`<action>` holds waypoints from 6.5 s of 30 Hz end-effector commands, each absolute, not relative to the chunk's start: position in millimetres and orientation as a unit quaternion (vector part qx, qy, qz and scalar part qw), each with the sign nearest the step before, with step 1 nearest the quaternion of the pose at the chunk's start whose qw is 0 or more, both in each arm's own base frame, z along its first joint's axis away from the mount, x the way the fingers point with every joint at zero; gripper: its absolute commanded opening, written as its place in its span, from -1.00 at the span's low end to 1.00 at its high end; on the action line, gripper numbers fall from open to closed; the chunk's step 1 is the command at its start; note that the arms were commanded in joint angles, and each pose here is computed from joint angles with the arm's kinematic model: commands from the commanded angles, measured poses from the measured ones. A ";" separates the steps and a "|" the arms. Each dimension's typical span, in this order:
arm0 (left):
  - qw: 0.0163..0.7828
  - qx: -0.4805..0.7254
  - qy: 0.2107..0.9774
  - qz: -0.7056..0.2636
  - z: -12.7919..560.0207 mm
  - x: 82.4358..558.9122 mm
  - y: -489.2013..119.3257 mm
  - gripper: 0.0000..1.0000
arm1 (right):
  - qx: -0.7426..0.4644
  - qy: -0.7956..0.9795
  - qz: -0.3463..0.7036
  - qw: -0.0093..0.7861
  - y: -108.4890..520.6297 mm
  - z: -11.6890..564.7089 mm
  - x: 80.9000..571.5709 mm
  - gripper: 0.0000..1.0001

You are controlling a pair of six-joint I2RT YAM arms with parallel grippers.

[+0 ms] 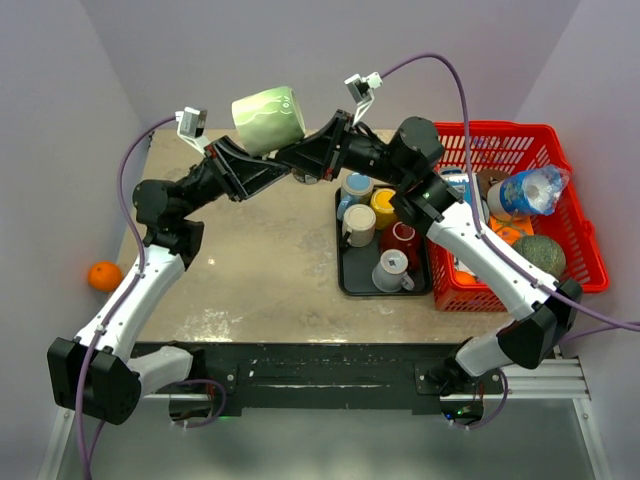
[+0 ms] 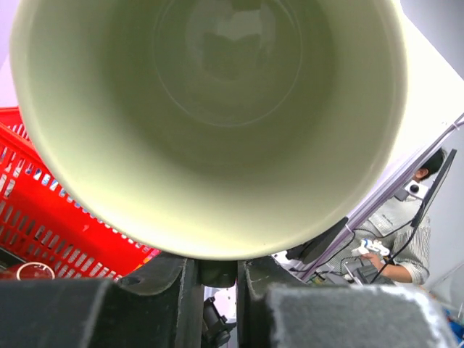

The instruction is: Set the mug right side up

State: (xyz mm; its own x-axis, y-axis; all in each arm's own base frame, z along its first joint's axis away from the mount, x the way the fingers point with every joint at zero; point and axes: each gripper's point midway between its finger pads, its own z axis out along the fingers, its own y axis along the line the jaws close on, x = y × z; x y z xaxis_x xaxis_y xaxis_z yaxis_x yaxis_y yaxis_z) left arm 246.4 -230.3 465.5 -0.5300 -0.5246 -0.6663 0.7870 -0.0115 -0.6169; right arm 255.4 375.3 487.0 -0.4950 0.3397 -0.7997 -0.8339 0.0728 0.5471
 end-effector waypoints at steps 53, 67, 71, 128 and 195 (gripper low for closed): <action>0.311 -0.221 0.922 0.063 135.6 388.4 95.8 -1.00 | -0.027 0.854 0.290 0.430 304.8 296.9 367.6 0.97; 0.244 -0.245 0.938 0.010 80.6 394.8 101.3 -1.00 | -0.021 0.866 0.287 0.409 296.6 277.4 374.7 0.98; 0.234 -0.242 0.941 0.018 74.9 399.6 105.9 -1.00 | -0.021 0.868 0.290 0.402 297.0 272.9 379.1 0.98; 0.658 -0.218 0.716 -0.079 353.9 351.7 57.8 0.99 | 0.297 0.893 -0.034 0.337 216.2 97.9 345.3 0.82; 0.550 0.054 0.663 -0.505 341.8 245.4 -143.8 0.99 | -0.014 0.710 0.536 0.457 298.8 381.7 247.6 -1.00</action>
State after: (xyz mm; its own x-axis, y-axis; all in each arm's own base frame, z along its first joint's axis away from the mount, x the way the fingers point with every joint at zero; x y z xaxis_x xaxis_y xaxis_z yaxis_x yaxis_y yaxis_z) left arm 259.9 -121.1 313.0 -0.4074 -0.4821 -0.7757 0.4912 0.6004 -0.6311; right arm 262.8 275.2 291.6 -0.6642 0.4212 -0.6176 -0.2393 0.6628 0.7095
